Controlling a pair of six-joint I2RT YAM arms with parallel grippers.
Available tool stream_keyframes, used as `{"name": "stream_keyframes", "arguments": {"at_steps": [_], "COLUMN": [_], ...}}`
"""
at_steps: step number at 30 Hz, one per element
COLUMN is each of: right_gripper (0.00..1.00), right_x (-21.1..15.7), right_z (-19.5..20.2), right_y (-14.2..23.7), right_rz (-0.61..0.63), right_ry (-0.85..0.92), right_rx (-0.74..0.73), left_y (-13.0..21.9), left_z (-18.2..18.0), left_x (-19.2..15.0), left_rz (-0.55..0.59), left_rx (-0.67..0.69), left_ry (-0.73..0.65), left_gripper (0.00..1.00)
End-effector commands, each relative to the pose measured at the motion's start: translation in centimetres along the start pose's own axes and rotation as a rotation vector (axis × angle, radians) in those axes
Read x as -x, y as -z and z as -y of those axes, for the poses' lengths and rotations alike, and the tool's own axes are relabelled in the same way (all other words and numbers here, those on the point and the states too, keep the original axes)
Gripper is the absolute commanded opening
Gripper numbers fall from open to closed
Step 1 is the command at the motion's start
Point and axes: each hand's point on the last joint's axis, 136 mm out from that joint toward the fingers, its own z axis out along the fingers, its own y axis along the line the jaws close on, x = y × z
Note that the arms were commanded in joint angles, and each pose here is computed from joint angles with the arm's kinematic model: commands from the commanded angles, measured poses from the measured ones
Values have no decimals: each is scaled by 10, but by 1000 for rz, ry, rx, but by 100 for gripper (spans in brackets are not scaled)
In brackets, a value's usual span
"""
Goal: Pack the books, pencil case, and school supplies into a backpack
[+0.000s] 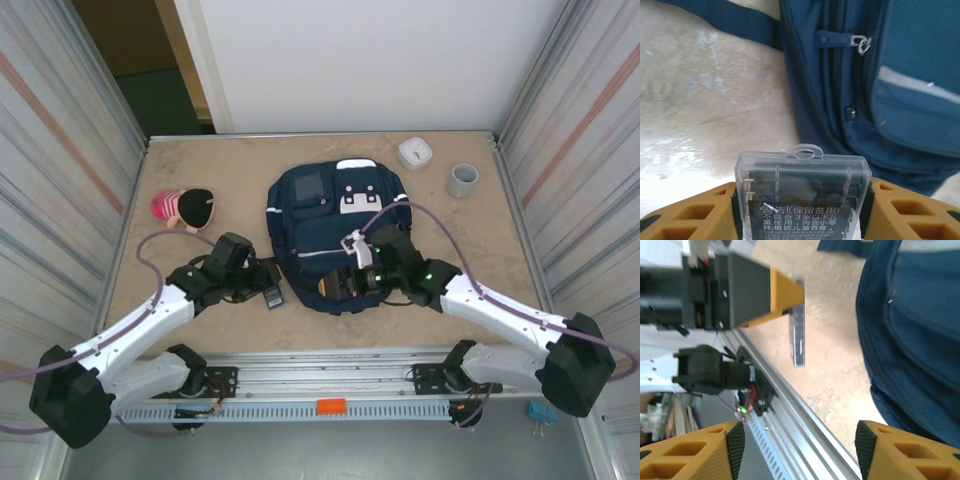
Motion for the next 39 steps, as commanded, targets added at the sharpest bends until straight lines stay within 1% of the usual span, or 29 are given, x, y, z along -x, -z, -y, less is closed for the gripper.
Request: {"name": "stream_keyframes", "arguments": {"at_steps": [1,3,8,13,15,18,20,23,25,29,31,33,36,39], "right_gripper": [61,61,61,59,56,41,29,18,13,9,8,8,7,7], "right_x": [5,0,-4,2,3,9,14,22,28,41,48,56,72,90], "right_z": [1,-1,-10,-8,-9,-12,-13,-11,-6,7,15,24,42,64], "right_y": [-19,-33,-59,-76,-83,-87,-85,-77,-68,-46,-31,-15,14,51], "right_rz": [11,-39,-111,-137,-148,-141,-123,-91,-70,-14,18,56,121,195], "right_ry": [75,111,204,242,250,263,270,260,234,168,137,106,37,-51], "right_rx": [-40,-45,-51,-74,-64,-56,-61,-70,-63,-41,-37,-27,-8,-1], "left_y": [-1,-2,-4,-6,-8,-11,-12,-13,-12,-10,-7,-2,2,-2], "left_z": [29,34,41,46,48,50,50,51,52,54,55,56,68,90], "left_x": [10,11,13,11,9,8,7,7,9,12,16,20,24,27], "left_rz": [42,46,45,28,13,-2,-7,-8,-4,14,35,64,117,110], "left_rx": [-189,-234,-274,-312,-323,-333,-330,-331,-329,-316,-293,-224,-113,-56], "left_ry": [158,205,239,257,258,261,256,254,245,213,161,58,-188,-456], "left_gripper": [48,48,47,47,47,47,48,50,53,70,77,81,86,86]}}
